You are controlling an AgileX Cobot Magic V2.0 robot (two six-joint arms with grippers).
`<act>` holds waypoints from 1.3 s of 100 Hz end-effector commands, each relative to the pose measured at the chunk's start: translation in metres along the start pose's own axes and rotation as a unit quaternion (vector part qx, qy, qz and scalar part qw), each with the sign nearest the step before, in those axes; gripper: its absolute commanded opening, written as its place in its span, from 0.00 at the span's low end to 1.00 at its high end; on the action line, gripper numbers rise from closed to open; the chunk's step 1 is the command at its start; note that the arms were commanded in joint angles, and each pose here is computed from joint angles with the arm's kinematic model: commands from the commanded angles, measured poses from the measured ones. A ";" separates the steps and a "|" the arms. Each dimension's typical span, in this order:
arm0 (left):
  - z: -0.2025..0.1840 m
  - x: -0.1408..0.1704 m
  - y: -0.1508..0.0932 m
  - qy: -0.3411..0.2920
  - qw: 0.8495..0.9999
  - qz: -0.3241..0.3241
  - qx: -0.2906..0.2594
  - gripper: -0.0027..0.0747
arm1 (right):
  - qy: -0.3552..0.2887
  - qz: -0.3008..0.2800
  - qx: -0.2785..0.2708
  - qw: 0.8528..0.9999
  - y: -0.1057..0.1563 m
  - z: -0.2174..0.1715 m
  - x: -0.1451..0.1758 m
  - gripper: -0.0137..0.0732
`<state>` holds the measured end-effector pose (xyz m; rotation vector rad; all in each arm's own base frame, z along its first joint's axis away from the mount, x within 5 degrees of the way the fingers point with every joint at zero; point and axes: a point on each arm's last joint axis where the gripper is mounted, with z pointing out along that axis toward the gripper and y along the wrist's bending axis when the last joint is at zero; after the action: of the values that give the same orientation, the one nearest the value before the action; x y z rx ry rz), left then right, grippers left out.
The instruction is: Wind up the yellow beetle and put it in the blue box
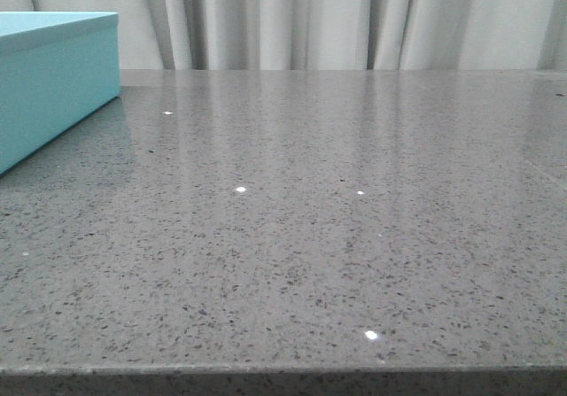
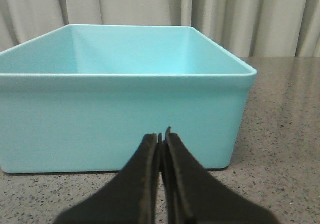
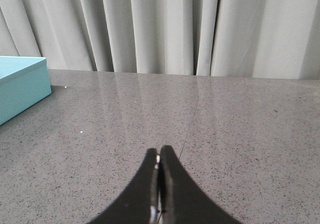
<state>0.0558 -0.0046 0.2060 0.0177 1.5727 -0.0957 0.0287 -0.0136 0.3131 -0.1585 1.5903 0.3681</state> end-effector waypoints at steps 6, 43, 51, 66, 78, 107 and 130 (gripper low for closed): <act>-0.001 0.007 0.001 -0.026 1.000 -0.006 0.001 0.01 | -0.035 -0.021 -0.011 0.999 0.003 -0.001 -0.012 0.09; -0.001 0.007 0.001 -0.026 1.000 -0.006 0.001 0.01 | -0.035 -0.021 -0.011 0.999 0.003 -0.001 -0.012 0.09; -0.001 0.007 0.001 -0.026 1.000 -0.006 0.001 0.01 | -0.035 -0.022 -0.011 0.999 0.003 0.000 -0.011 0.09; -0.001 0.007 0.001 -0.026 1.000 -0.006 0.001 0.01 | -0.029 -0.025 -0.011 0.999 0.003 0.002 -0.006 0.09; -0.001 0.007 0.001 -0.026 1.000 -0.006 0.001 0.01 | -0.014 -0.031 -0.011 0.999 0.003 0.007 0.004 0.09; -0.001 0.007 0.001 -0.026 1.000 -0.006 0.001 0.01 | -0.008 -0.022 -0.023 0.999 0.009 0.015 0.023 0.09; -0.001 0.007 0.001 -0.026 1.000 -0.006 0.001 0.01 | -0.100 -0.022 -0.037 0.994 0.019 0.027 0.044 0.09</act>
<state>0.0558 -0.0046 0.2060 0.0177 1.5727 -0.0957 0.0456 0.0135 0.2581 -0.2013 1.5841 0.3909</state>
